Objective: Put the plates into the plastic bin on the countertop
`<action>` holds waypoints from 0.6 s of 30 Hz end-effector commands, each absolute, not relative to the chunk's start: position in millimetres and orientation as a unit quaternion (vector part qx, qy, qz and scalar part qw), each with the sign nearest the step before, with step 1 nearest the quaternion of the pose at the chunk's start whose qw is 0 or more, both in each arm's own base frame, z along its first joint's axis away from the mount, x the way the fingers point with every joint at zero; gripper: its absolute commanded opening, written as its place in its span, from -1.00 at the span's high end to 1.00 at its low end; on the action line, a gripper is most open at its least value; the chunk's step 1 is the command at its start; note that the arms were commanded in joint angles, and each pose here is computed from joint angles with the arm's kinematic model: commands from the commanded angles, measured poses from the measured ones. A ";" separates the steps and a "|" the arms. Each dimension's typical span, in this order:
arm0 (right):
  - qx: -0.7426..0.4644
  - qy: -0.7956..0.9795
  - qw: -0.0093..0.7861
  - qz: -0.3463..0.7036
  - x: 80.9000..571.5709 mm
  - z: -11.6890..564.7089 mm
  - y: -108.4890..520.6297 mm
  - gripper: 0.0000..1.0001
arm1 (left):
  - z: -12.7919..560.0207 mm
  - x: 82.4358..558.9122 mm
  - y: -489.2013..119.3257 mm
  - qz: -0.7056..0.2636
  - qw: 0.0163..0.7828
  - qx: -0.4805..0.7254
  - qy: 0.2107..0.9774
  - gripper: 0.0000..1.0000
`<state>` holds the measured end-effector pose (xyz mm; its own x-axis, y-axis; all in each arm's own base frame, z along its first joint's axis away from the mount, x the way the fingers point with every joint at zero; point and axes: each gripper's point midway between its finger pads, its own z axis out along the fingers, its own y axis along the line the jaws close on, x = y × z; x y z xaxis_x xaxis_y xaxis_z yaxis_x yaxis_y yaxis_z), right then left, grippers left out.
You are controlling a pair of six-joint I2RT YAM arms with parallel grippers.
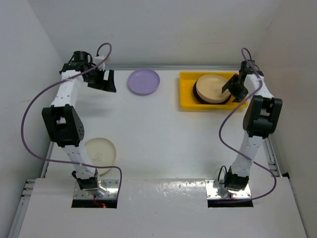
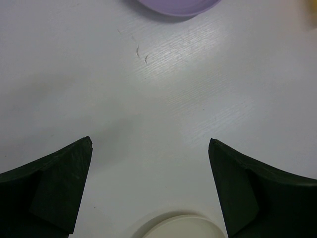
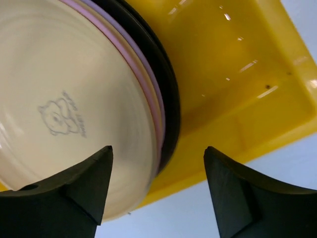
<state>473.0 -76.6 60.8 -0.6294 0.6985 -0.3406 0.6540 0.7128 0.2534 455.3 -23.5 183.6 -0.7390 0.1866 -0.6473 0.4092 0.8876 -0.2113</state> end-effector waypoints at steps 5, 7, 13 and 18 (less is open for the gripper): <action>0.220 0.896 0.382 -0.053 456.9 192.4 -7.4 -0.73 | 216.2 430.2 28.6 -0.125 0.358 0.139 0.915 -1.00; 0.103 0.922 0.374 0.014 437.8 177.2 86.8 -0.73 | 207.0 413.4 67.5 -0.102 0.346 0.073 0.930 -1.00; -0.169 0.906 0.261 0.286 365.6 150.8 379.0 -0.37 | 196.0 353.2 141.5 -0.060 0.355 -0.086 0.929 -1.00; -0.324 0.867 0.188 0.327 277.8 94.8 511.0 -0.51 | 214.5 298.0 173.9 0.001 0.384 -0.116 0.916 -1.00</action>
